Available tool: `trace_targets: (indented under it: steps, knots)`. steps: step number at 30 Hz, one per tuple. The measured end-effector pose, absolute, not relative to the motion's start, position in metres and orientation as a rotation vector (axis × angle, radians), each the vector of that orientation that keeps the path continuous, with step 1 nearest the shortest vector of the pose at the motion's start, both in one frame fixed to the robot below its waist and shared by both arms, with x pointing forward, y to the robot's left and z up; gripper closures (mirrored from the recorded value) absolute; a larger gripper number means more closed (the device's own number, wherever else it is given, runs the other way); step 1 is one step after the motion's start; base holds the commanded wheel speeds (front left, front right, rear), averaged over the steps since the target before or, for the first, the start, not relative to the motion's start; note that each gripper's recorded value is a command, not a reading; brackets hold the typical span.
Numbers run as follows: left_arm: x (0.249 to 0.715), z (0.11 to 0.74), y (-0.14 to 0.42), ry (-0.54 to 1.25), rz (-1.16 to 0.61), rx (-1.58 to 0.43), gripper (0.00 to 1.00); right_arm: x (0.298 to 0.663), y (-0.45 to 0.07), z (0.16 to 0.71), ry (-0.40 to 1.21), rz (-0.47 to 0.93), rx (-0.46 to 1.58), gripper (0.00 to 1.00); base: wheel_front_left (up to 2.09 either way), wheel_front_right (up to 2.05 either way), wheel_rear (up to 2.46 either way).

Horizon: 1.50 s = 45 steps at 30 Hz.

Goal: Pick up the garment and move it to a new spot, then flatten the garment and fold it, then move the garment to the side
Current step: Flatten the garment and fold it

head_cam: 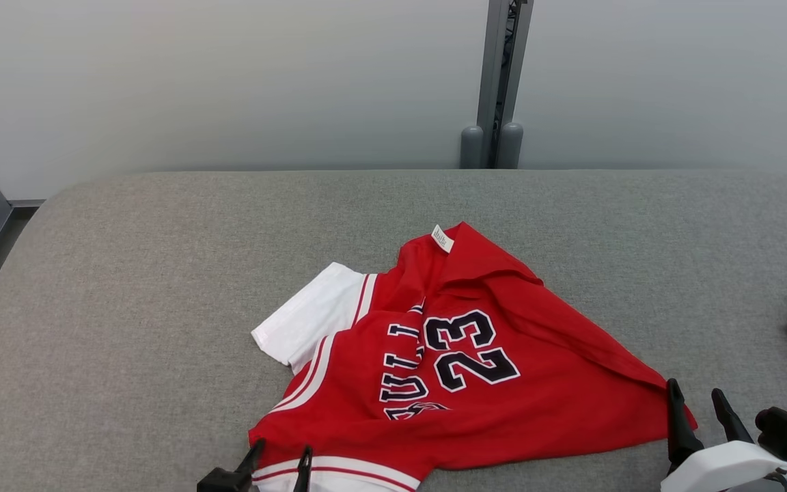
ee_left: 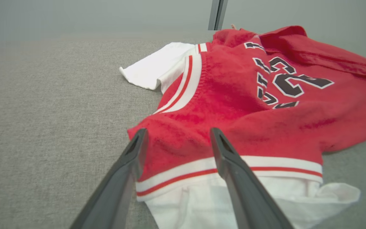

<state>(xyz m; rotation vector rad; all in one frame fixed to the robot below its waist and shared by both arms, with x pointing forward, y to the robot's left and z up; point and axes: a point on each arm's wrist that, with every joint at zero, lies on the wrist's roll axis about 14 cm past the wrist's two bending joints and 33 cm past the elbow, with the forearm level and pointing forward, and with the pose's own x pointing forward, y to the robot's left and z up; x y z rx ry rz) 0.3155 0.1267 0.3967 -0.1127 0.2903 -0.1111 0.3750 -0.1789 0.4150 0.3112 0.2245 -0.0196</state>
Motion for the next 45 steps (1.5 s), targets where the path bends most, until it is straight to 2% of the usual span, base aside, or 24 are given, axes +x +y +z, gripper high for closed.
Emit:
trace_targets:
  steps: [5, 26, 27, 28, 29, 30, 33, 38, 45]
  knots:
    - [0.304, 0.39, 0.113, 0.317, -0.161, -0.123, 0.0, 0.375, -0.177, 0.416, 0.22, -0.015, 0.321, 0.0, 0.0, 0.0, 0.0]
    - [0.284, 0.362, 0.109, 0.425, -0.175, -0.163, 0.0, 0.378, -0.167, 0.416, 0.225, 0.013, 0.324, 0.0, 0.0, 0.0, 0.0]
    - [0.284, 0.362, 0.109, 0.426, -0.177, -0.162, 0.16, 0.378, -0.167, 0.416, 0.225, 0.013, 0.324, 0.0, 0.0, 0.0, 0.0]
    - [0.285, 0.362, 0.108, 0.427, -0.178, -0.163, 0.26, 0.378, -0.167, 0.416, 0.225, 0.014, 0.324, 0.0, 0.0, 0.0, 0.0]
    - [0.285, 0.362, 0.108, 0.427, -0.178, -0.163, 0.51, 0.378, -0.167, 0.416, 0.225, 0.014, 0.324, 0.0, 0.0, 0.0, 0.0]
    - [0.284, 0.361, 0.107, 0.429, -0.181, -0.162, 0.51, 0.378, -0.167, 0.416, 0.225, 0.014, 0.324, 0.0, 0.0, 0.0, 0.0]
    - [0.286, 0.361, 0.106, 0.433, -0.186, -0.155, 1.0, 0.378, -0.167, 0.416, 0.225, 0.014, 0.322, 0.0, 0.0, 0.0, 0.0]
    - [0.293, 0.366, 0.105, 0.414, -0.189, -0.141, 1.0, 0.378, -0.168, 0.415, 0.227, 0.009, 0.323, 0.0, 0.0, 0.0, 0.0]
    - [0.327, 0.414, 0.118, 0.232, -0.144, -0.105, 1.0, 0.377, -0.167, 0.413, 0.234, 0.013, 0.32, 0.0, 0.0, 0.0, 0.0]
